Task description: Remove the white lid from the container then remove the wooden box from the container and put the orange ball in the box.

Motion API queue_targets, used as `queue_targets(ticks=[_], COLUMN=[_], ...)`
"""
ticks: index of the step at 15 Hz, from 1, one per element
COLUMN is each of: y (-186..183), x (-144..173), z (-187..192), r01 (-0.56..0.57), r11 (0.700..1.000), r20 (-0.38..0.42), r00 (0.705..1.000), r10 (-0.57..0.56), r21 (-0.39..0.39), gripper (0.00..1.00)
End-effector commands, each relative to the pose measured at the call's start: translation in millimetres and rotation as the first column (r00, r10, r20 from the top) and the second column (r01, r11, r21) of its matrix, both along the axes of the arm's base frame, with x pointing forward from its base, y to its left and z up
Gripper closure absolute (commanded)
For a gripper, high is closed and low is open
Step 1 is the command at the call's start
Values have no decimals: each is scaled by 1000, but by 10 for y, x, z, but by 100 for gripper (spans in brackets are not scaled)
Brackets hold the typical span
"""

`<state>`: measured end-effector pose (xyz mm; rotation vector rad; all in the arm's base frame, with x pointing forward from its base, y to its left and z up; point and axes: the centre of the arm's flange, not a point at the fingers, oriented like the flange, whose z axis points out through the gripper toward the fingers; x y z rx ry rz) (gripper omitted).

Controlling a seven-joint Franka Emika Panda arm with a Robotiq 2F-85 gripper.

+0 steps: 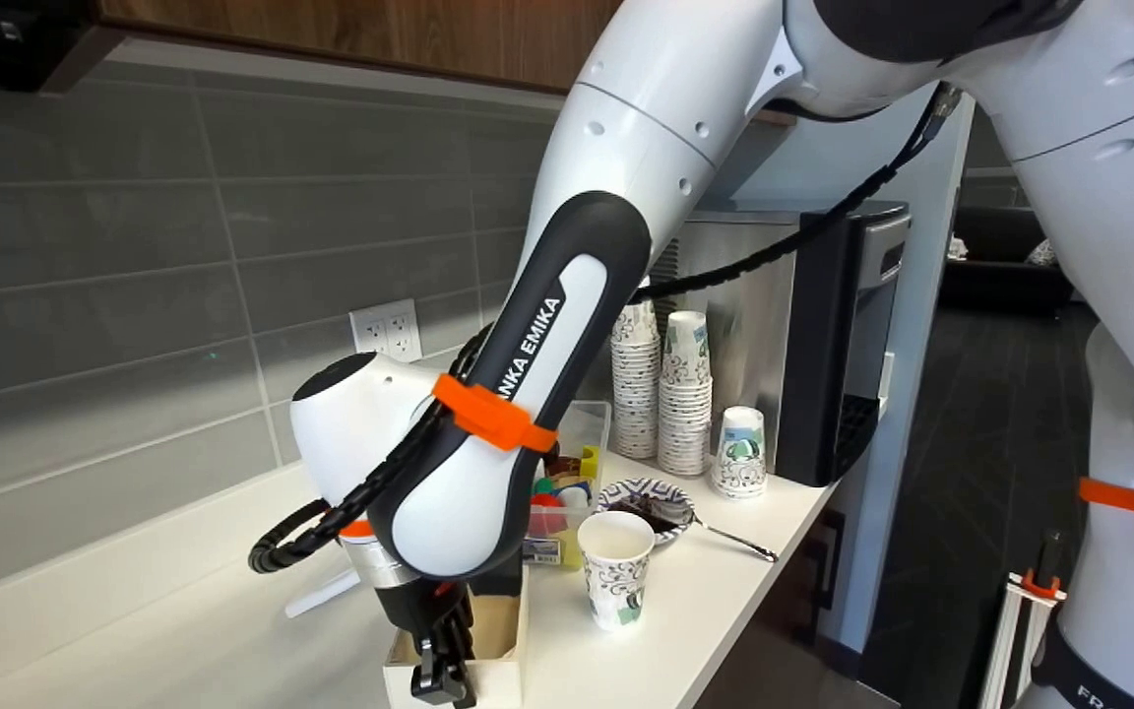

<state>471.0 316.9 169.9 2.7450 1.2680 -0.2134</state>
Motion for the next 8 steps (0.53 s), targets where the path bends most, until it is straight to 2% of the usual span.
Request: queue_targets(ticks=[1,3,6,8], y=[43,-7,-236,-418], x=[66,19,-33,-68], z=[270,505,990,1337], r01=[55,135,268,359], r11=[998,990,961,928], r20=[-7,30,82,124], r00=[998,990,958,921], r10=[-55,-136,-274,-369], r21=[29,38,71,96], gripper=[38,23,2,0])
